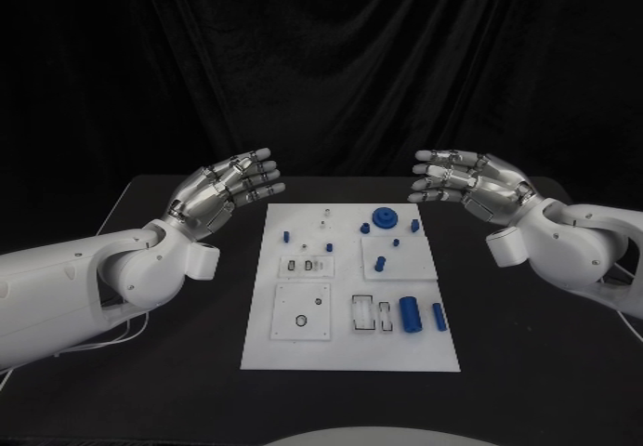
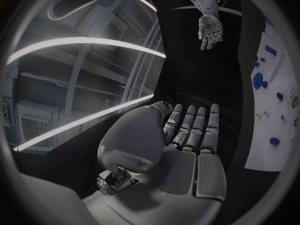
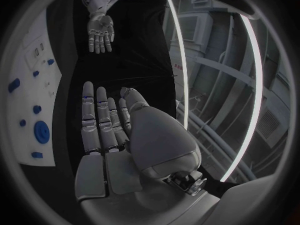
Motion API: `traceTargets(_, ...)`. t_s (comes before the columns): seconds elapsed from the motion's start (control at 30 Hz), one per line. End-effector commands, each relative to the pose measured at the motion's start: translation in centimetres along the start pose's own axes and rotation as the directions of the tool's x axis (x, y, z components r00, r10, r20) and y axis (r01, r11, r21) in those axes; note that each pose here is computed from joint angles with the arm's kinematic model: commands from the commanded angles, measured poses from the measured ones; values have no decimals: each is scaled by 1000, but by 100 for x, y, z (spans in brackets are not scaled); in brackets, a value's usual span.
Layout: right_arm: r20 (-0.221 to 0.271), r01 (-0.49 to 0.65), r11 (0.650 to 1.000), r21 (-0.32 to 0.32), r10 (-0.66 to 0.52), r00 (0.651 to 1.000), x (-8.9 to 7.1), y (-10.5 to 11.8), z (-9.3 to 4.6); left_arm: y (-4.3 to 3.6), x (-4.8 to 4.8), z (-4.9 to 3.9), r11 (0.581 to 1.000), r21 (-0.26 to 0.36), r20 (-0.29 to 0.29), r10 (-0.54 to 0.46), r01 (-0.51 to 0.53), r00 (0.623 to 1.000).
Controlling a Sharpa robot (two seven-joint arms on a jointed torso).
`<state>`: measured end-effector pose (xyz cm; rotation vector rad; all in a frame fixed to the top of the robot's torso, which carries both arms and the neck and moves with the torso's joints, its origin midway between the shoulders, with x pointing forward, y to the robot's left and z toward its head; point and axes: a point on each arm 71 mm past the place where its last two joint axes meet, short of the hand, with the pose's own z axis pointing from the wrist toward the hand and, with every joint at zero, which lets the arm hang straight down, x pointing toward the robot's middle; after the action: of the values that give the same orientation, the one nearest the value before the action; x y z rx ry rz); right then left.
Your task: Assemble the parts on the task board
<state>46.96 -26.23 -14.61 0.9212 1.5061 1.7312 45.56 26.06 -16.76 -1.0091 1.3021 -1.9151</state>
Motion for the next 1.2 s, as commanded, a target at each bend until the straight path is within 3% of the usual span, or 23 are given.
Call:
traceTargets(0.03, -7, 356, 933, 52, -357, 934, 28, 86, 84, -196, 52, 6, 983, 185, -13, -17, 19, 1000)
traceTargets(0.17, -69, 605, 794, 56, -602, 796, 120, 238, 238, -246, 107, 16, 981, 192, -24, -29, 33, 999)
traceTargets(0.33, -133, 848, 527, 52, -838, 529, 260, 359, 422, -260, 186, 27, 981, 186, -46, -48, 56, 998)
traceTargets(0.43, -160, 938, 343, 44, -925, 346, 337, 381, 513, -262, 203, 31, 981, 183, -52, -53, 62, 997)
traceTargets(0.47, -163, 947, 318, 42, -933, 321, 347, 382, 524, -262, 203, 31, 981, 183, -52, -53, 62, 997)
traceTargets(0.6, -166, 994, 108, 18, -980, 110, 431, 395, 612, -271, 188, 25, 981, 185, -49, -52, 60, 997)
traceTargets(0.67, -156, 1000, 27, 1, -987, 26, 468, 403, 648, -276, 178, 18, 981, 187, -46, -51, 58, 998)
traceTargets(0.9, -130, 986, -164, -36, -977, -168, 572, 405, 741, -292, 159, -10, 980, 189, -41, -50, 57, 998)
traceTargets(1.03, -130, 976, -214, -40, -967, -217, 603, 393, 769, -295, 160, -16, 980, 189, -41, -52, 59, 998)
traceTargets(1.2, -135, 970, -239, -40, -961, -242, 611, 370, 775, -297, 169, -23, 980, 189, -44, -55, 62, 998)
